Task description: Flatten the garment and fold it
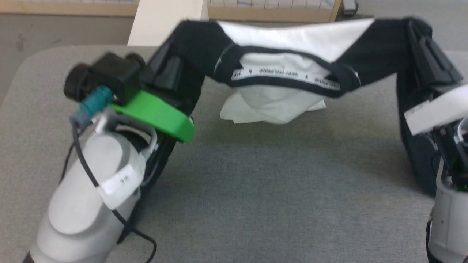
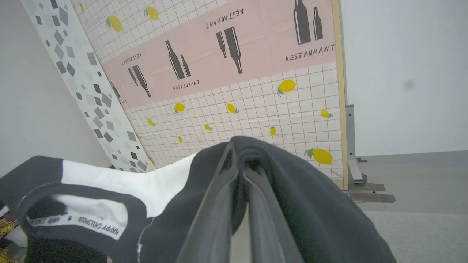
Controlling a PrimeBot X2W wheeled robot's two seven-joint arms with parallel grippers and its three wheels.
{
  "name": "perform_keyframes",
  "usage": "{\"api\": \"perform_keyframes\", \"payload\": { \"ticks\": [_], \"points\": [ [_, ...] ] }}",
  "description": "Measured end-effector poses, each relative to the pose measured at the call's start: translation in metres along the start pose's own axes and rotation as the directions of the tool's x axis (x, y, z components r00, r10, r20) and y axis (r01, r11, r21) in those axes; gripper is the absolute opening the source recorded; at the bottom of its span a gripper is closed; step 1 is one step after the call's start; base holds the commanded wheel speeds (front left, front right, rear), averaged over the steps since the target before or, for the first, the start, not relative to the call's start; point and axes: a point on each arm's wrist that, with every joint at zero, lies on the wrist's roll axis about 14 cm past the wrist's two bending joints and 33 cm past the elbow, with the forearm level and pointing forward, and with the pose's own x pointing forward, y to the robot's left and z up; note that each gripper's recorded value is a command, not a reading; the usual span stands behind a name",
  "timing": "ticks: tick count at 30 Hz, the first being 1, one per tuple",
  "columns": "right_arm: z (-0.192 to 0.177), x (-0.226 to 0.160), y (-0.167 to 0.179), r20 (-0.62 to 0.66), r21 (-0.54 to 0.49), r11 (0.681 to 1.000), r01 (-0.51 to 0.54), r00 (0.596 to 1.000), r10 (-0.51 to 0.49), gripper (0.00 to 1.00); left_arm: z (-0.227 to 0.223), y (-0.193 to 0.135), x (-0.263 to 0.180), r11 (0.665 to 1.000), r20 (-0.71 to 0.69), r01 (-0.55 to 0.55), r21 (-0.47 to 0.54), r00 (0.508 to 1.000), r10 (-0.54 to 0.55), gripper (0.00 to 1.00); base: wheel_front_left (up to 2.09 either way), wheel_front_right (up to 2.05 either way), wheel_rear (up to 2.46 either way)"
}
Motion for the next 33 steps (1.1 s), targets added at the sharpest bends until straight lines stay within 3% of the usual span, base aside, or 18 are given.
{"api": "perform_keyframes", "payload": {
  "ticks": [6,15,21,27,30,33],
  "points": [
    [0.076,-0.001,0.038,0.144,-0.087,0.994,-0.071,0.986,0.083,0.0,0.076,-0.006,0.014,0.999,0.126,0.025,0.022,0.992,-0.028,0.0,0.0,0.0,0.0],
    [0.138,-0.016,0.065,0.208,-0.19,0.979,-0.079,0.971,0.119,0.0,0.143,-0.023,0.026,0.993,0.179,0.063,0.104,0.98,-0.081,0.0,0.0,0.0,0.0],
    [0.147,-0.02,0.068,0.169,-0.219,0.973,-0.08,0.979,0.118,0.0,0.148,-0.027,0.036,0.995,0.142,0.064,0.075,0.987,-0.074,0.0,0.0,0.0,0.0],
    [0.133,-0.004,0.045,0.07,-0.189,0.981,-0.039,0.996,0.053,0.0,0.129,-0.023,0.055,0.998,0.052,0.052,0.034,0.997,-0.054,0.0,0.0,0.0,0.0],
    [0.129,0.015,0.029,0.028,-0.185,0.983,-0.003,1.0,0.009,0.0,0.119,-0.015,0.073,0.993,0.014,0.04,0.115,0.999,-0.042,0.0,0.0,0.0,0.0],
    [0.135,0.037,0.022,0.032,-0.207,0.978,0.017,0.999,-0.011,0.0,0.113,-0.004,0.097,0.991,-0.001,0.017,0.132,1.0,-0.017,0.0,0.0,0.0,0.0]
  ]
}}
